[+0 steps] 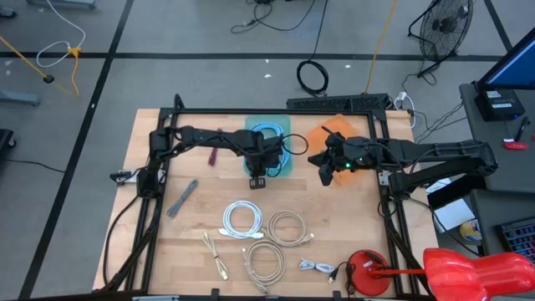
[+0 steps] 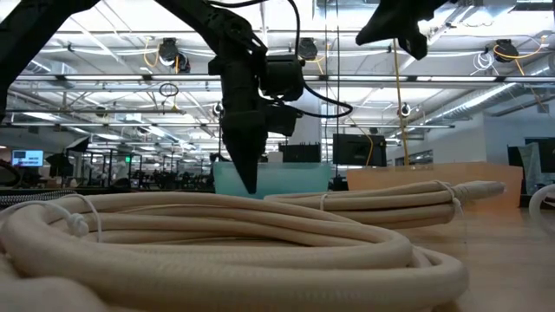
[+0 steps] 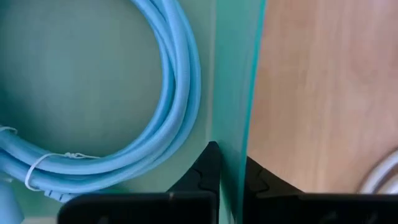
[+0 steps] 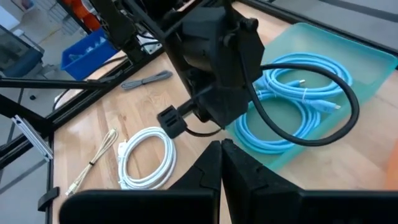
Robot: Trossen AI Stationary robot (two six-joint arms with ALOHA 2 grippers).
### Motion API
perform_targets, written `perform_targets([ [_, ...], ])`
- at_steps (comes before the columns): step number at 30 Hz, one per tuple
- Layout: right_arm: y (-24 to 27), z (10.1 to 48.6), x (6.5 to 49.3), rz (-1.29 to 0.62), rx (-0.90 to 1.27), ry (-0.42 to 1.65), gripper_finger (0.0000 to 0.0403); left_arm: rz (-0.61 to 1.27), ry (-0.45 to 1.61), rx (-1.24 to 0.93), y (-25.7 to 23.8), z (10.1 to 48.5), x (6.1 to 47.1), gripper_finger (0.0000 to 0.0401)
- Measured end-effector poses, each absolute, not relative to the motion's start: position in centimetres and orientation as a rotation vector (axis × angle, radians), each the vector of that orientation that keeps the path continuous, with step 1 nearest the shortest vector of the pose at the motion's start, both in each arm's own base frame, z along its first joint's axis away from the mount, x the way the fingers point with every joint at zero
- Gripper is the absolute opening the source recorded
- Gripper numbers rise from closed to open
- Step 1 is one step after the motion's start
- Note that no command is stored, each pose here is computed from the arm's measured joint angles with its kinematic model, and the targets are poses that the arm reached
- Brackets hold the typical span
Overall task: Pick & Place USB Port
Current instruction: Adjust the green bin, then put the top brown charger cable into the green bin
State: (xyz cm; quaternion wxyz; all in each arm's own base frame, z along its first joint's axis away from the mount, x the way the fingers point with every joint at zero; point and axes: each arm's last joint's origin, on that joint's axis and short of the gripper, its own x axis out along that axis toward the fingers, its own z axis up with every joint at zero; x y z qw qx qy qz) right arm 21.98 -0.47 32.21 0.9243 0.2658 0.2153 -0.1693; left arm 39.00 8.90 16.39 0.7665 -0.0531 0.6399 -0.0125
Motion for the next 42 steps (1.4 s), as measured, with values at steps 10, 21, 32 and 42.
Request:
perform_targets([
  [10, -0.5, 32.5, 22.1, -0.339, 0.55, 0.414, 0.0, 0.076, 1.37, -0.11, 9.7, 17.6, 39.5, 0.0071],
  [21, -0.4, 32.6, 22.2, -0.314, 0.567, 0.406, 0.0, 0.138, 1.361, -0.109, 10.1, 21.5, 40.2, 0.013],
  [32, -0.4, 32.6, 22.2, -0.311, 0.566, 0.407, 0.0, 0.131, 1.4, -0.139, 8.5, 24.4, 40.0, 0.0145],
  [42, -0.4, 32.8, 22.0, -0.307, 0.559, 0.399, 0.0, 0.131, 1.389, -0.177, 3.5, 28.7, 37.9, 0.0145],
])
